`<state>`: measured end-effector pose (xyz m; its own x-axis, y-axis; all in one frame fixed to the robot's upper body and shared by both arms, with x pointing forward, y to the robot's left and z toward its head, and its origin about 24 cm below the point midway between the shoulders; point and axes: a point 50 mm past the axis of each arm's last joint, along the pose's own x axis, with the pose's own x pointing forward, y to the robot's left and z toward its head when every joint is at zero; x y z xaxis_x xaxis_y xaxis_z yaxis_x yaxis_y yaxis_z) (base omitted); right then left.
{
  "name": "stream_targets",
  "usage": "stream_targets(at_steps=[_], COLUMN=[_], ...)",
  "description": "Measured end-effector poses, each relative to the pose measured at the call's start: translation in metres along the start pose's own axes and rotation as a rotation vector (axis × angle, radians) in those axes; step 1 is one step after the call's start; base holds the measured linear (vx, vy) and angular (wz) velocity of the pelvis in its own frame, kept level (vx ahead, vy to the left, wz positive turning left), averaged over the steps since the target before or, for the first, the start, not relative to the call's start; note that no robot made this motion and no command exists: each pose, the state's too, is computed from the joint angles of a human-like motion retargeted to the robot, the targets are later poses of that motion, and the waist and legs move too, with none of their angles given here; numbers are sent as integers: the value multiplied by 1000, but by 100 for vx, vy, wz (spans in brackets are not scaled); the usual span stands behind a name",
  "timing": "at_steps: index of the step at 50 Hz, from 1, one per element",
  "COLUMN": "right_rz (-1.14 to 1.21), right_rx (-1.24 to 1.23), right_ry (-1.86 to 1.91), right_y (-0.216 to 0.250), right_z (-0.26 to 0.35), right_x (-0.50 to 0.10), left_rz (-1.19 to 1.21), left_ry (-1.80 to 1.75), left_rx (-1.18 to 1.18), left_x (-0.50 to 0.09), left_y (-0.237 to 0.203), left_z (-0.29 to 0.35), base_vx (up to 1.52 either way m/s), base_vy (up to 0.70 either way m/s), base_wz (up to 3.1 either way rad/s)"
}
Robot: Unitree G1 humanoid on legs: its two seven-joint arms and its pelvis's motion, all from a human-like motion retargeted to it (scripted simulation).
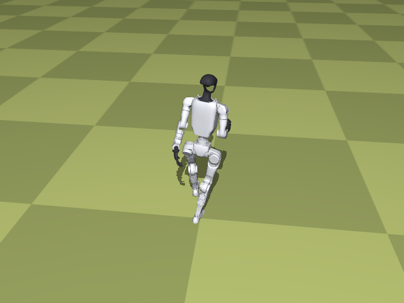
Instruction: Walk run
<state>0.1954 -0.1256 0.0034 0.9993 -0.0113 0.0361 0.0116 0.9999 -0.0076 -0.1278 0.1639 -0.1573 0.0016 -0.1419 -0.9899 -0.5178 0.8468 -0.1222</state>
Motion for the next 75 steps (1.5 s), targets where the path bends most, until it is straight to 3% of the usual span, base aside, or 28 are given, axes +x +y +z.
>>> stream_targets(at_steps=[8, 13, 20, 27, 32, 37, 44, 50, 57, 66, 75], right_rz=[23, 77, 113, 24, 17, 16, 1, 34, 68, 79, 53], right_rx=[31, 23, 29, 55, 39, 38, 52, 15, -13, -37, -4], right_ry=[74, 122, 38, 18, 7, 16, 88, 123, 23, -97, -80], right_y=[3, 9, 14, 2, 0, 1, -2, -6, -1, -2, -5], right_z=[-14, -23, -9, -6, -4, -6, -18, -24, -7, 16, 12], right_x=[-16, -27, -9, -9, -9, -11, -24, -22, 1, 21, 13], left_rz=[29, 72, 217, -83, -202, -238, -153, 17, 99, 64, 19], left_ry=[50, 13, -400, -745, -995, -1114, -867, -459, -172, 132, 113], left_rx=[-71, -82, 134, 350, 436, 488, 545, 463, 304, 119, 146], left_x=[-6, -3, 3, -27, -67, -88, -46, 1, 6, -4, 1], left_y=[6, 10, -9, -88, -131, -145, -111, -51, 3, 7, -8], left_z=[-18, 2, 139, 271, 331, 350, 301, 194, 86, -12, -12], base_vx=[84, 96, 78, 77, 61, 82, 88, 84, 70, 63, 78], base_vy=[3, 9, 8, -2, -8, -21, -36, -40, -31, -13, -6], base_wz=[-38, 0, 8, 92, 60, 30, 67, -13, -69, -74, -31])
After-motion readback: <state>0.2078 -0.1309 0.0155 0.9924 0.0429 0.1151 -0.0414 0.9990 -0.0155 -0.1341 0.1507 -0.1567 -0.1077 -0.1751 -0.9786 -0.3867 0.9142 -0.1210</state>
